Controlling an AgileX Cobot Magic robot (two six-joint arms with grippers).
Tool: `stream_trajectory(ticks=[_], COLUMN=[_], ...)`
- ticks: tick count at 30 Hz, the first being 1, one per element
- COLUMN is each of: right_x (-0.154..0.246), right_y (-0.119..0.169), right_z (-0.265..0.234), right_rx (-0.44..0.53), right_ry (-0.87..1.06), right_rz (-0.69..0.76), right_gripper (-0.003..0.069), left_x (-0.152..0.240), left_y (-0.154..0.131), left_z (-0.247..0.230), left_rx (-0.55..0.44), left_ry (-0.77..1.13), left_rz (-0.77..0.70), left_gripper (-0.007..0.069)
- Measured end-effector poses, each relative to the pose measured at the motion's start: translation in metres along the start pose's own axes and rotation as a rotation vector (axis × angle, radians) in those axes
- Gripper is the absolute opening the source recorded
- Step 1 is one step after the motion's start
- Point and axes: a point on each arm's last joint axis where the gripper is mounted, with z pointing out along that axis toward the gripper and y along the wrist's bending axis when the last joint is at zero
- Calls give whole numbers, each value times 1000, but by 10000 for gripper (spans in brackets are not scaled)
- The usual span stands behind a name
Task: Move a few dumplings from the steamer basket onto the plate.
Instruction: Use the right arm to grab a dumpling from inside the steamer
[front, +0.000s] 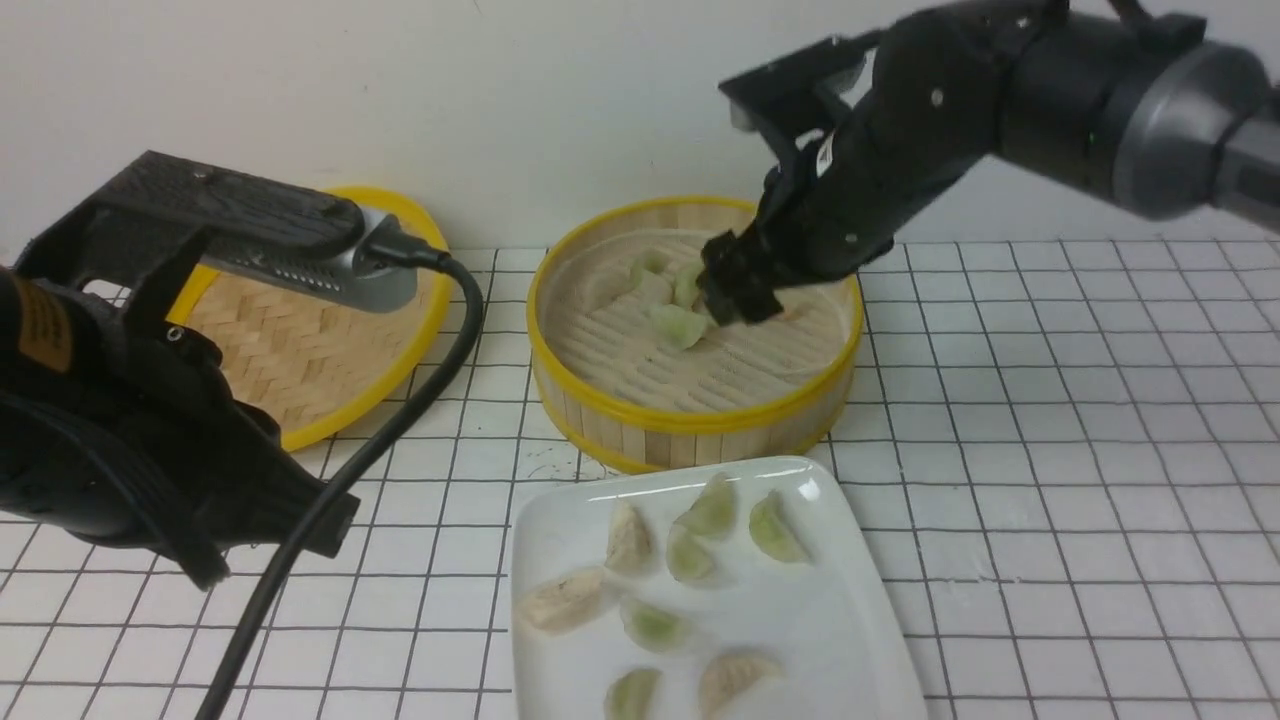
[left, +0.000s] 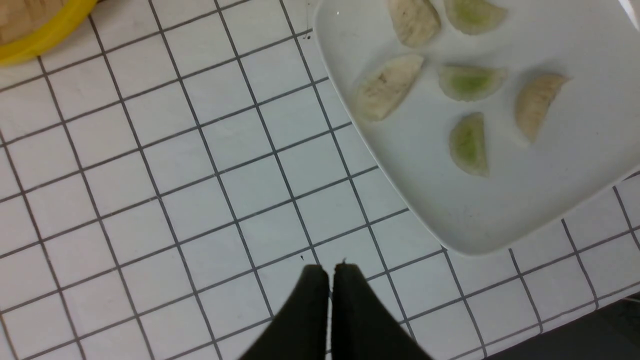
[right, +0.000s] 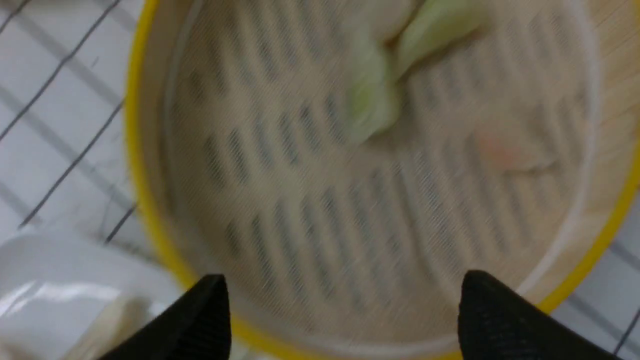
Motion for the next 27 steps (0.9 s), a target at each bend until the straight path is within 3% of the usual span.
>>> stream_trajectory(ticks=[4, 6, 14, 17, 22, 27], right_x=[-16, -18, -7, -1, 0, -17], right_y=[-23, -38, -56, -57, -57, -56], right_z=[28, 66, 130, 142, 137, 102], right_rx=[27, 38, 62, 61, 50, 38], right_ry=[-7, 17, 80, 109, 156, 147], right_rz=[-4, -6, -2, -2, 4, 54], right_gripper=[554, 554, 532, 456, 181, 185], left_x=[1, 2, 4, 4, 4, 4], left_y=[0, 0, 0, 1, 1, 0], left_z=[0, 0, 0, 0, 0, 0], left_rx=[-1, -3, -5, -6, -6, -3], left_ry=[7, 22, 44, 48, 48, 48], left_rz=[0, 0, 0, 0, 0, -1], left_gripper=[-6, -6, -6, -6, -6, -6])
